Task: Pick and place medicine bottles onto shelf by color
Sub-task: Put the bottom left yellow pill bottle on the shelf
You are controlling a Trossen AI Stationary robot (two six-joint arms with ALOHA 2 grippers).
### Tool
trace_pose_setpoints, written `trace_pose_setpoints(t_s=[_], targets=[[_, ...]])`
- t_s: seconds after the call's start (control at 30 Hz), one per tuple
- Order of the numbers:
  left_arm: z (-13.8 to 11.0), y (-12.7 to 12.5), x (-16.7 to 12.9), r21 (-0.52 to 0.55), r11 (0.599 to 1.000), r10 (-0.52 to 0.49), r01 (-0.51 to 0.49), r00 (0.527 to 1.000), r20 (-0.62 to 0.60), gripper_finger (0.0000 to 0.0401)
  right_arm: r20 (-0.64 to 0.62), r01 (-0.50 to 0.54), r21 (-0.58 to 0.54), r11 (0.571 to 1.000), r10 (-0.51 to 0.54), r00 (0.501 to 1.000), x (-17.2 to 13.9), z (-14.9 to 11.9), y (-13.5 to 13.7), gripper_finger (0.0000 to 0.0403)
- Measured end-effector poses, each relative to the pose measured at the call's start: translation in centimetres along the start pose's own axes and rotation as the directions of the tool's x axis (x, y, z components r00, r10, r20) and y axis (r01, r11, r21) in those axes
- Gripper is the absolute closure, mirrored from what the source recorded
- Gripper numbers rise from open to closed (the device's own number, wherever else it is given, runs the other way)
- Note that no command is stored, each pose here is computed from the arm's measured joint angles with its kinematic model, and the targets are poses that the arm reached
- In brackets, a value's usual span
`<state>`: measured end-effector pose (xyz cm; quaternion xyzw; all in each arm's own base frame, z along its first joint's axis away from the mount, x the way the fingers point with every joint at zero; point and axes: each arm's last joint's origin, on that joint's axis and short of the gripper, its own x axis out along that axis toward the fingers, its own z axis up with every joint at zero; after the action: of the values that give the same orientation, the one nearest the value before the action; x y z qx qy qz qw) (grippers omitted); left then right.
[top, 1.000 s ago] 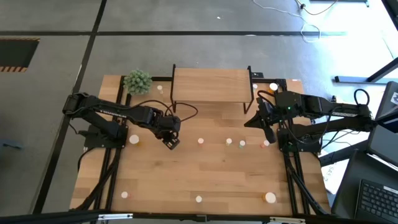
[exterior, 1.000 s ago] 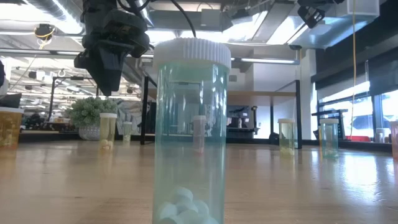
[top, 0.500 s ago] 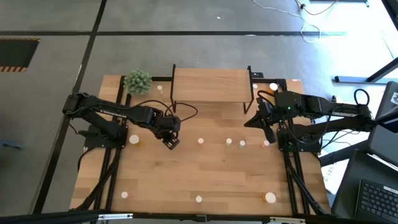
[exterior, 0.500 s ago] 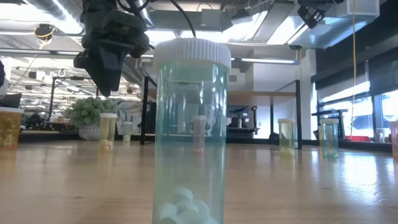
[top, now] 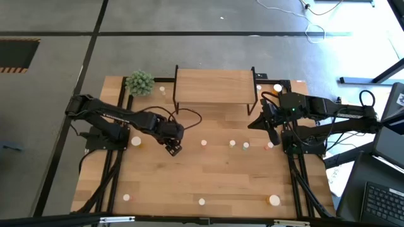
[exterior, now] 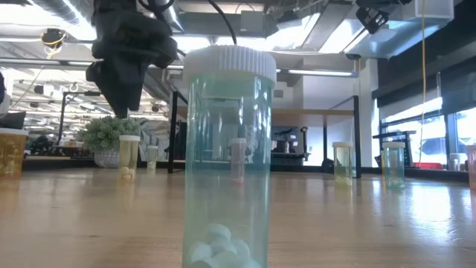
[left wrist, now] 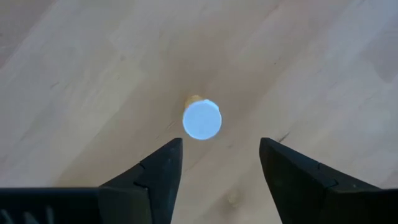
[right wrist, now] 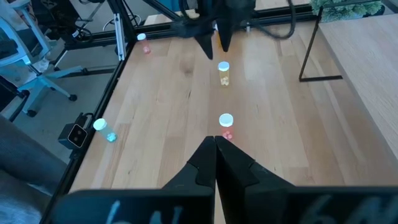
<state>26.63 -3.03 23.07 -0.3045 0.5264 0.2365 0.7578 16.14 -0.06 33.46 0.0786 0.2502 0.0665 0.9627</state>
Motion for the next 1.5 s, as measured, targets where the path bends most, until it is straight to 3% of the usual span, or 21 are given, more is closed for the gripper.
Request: trace_pose_setpoints(t_s=[0.67,1.5], targets=[[1.1,0.6,2.2,0.101,0.993,0.068,-0.065,0.997,-0.029,0.019,-0.001,0.0,0.0,1.0,0.0,1.0,0.0,0.0,0.0,0.0397],[1.3,0.2,4.2,0.161,0.985,0.073,-0.061,0.995,-0.067,0.019,0.002,0.0,-0.001,1.0,0.0,1.0,0.0,0.0,0.0,0.0397]])
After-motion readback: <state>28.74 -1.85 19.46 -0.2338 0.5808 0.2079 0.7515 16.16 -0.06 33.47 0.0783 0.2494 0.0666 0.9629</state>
